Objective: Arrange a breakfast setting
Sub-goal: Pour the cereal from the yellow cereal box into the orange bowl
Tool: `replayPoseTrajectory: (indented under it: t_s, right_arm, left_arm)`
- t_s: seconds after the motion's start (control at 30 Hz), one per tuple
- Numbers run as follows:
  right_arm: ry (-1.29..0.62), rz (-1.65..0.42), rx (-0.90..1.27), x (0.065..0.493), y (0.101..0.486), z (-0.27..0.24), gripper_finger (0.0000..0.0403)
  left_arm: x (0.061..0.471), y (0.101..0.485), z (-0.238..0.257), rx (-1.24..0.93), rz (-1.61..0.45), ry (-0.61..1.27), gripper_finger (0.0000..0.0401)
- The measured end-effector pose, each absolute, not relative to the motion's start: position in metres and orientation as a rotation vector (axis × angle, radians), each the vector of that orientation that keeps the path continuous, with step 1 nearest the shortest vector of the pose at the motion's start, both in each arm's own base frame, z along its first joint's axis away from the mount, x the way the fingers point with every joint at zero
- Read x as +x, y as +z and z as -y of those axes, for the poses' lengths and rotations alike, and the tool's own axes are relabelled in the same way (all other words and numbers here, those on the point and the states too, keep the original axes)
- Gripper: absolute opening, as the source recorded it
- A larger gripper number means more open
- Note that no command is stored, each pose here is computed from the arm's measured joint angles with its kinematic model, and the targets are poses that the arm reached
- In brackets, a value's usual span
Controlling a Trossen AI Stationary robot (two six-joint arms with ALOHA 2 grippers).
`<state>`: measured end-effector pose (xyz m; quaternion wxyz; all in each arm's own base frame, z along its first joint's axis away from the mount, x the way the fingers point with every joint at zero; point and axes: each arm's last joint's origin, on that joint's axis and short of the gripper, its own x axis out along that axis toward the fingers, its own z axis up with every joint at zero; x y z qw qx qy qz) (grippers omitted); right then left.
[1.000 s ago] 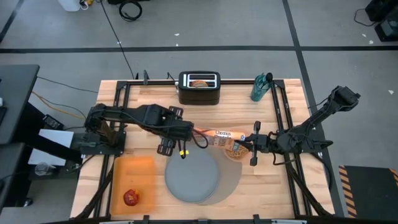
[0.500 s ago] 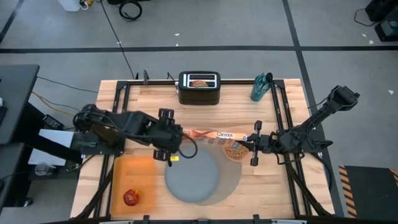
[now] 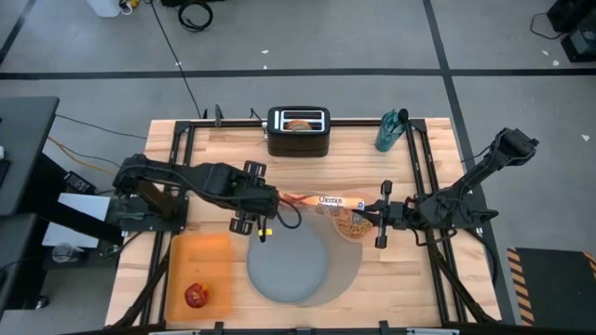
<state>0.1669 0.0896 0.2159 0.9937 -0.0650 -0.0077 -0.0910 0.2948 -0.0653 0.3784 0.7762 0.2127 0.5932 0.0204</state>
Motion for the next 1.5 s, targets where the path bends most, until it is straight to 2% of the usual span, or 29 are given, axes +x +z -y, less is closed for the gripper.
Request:
replayPoseTrajectory:
  t_s: [0.17, 0.33, 0.8, 1.0, 1.07, 1.17, 1.23, 1.33, 1.4, 1.5]
  right_arm:
    - [-0.194, 0.018, -0.114, 0.167, 0.217, -0.089, 0.0015]
    - [-0.189, -0.004, -0.097, 0.166, 0.213, -0.09, 0.0016]
    - [-0.225, -0.074, -0.008, 0.156, 0.202, -0.101, 0.0029]
    - [-0.311, -0.08, 0.01, 0.151, 0.199, -0.103, 0.002]
    - [-0.255, -0.094, -0.018, 0.151, 0.198, -0.105, 0.0015]
    - [-0.334, -0.09, -0.023, 0.148, 0.197, -0.105, 0.0012]
    - [-0.261, -0.105, -0.036, 0.148, 0.196, -0.107, 0.0012]
    - [-0.308, -0.104, -0.021, 0.145, 0.195, -0.108, 0.0018]
    - [-0.253, -0.121, -0.027, 0.145, 0.193, -0.11, 0.0019]
    - [-0.344, -0.111, -0.018, 0.142, 0.192, -0.109, 0.0014]
  left_arm:
    - [0.289, 0.41, 0.064, 0.445, -1.185, 0.025, 0.0207]
    - [0.29, 0.421, 0.06, 0.456, -1.13, 0.004, 0.0206]
    - [0.305, 0.425, 0.049, 0.488, -1.029, -0.04, 0.0205]
    - [0.311, 0.428, 0.042, 0.509, -0.976, -0.039, 0.0205]
    - [0.312, 0.427, 0.04, 0.455, -0.975, -0.077, 0.0205]
    - [0.318, 0.423, 0.038, 0.466, -0.986, -0.059, 0.0205]
    - [0.322, 0.419, 0.038, 0.478, -0.999, -0.074, 0.0205]
    - [0.326, 0.416, 0.038, 0.494, -1.008, -0.077, 0.0205]
    - [0.329, 0.414, 0.037, 0.502, -1.011, -0.08, 0.0205]
    - [0.33, 0.414, 0.037, 0.504, -0.999, -0.076, 0.0205]
